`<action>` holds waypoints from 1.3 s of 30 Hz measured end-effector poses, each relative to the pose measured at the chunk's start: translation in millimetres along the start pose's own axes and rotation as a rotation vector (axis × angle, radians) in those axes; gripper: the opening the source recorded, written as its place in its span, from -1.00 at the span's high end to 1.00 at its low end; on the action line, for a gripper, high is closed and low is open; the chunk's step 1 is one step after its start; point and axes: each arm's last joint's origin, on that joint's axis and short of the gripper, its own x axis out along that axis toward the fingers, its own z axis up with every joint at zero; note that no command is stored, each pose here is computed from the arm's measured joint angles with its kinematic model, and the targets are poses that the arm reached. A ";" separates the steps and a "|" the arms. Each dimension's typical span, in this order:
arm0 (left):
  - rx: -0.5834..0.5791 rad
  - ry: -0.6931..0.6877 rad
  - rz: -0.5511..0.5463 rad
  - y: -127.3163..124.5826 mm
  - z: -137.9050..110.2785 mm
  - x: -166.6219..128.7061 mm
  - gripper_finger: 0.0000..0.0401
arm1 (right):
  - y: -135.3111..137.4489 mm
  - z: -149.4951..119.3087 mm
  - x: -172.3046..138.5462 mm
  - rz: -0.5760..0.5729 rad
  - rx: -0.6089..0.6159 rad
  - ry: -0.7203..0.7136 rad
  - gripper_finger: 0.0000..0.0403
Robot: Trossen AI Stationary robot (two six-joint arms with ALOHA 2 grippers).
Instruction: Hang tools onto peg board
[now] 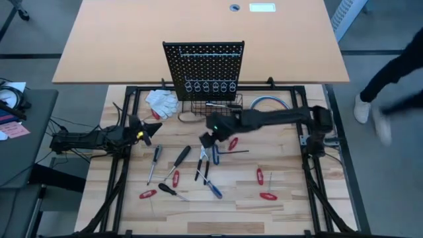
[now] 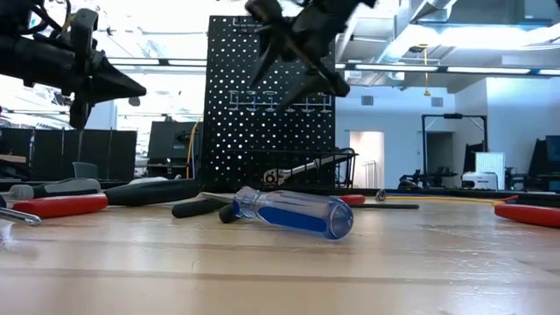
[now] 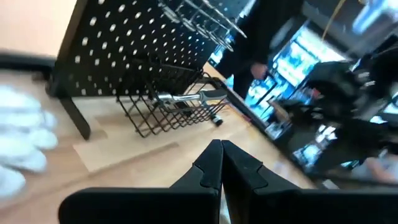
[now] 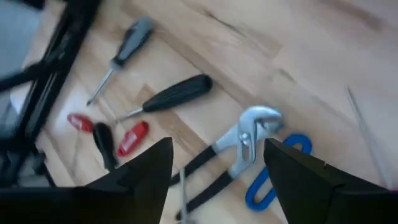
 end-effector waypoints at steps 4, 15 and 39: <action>-0.090 0.002 0.002 0.2 -0.2 0.0 1.00 | 2.1 10.2 13.8 -0.048 0.173 0.139 -0.27; -0.243 0.024 0.028 2.2 -2.0 -0.4 1.00 | 16.2 2.4 78.1 -0.092 0.232 0.248 -0.27; -0.181 0.029 0.033 2.8 -2.8 -0.3 1.00 | -8.8 -13.6 130.3 -0.251 0.115 0.282 -0.27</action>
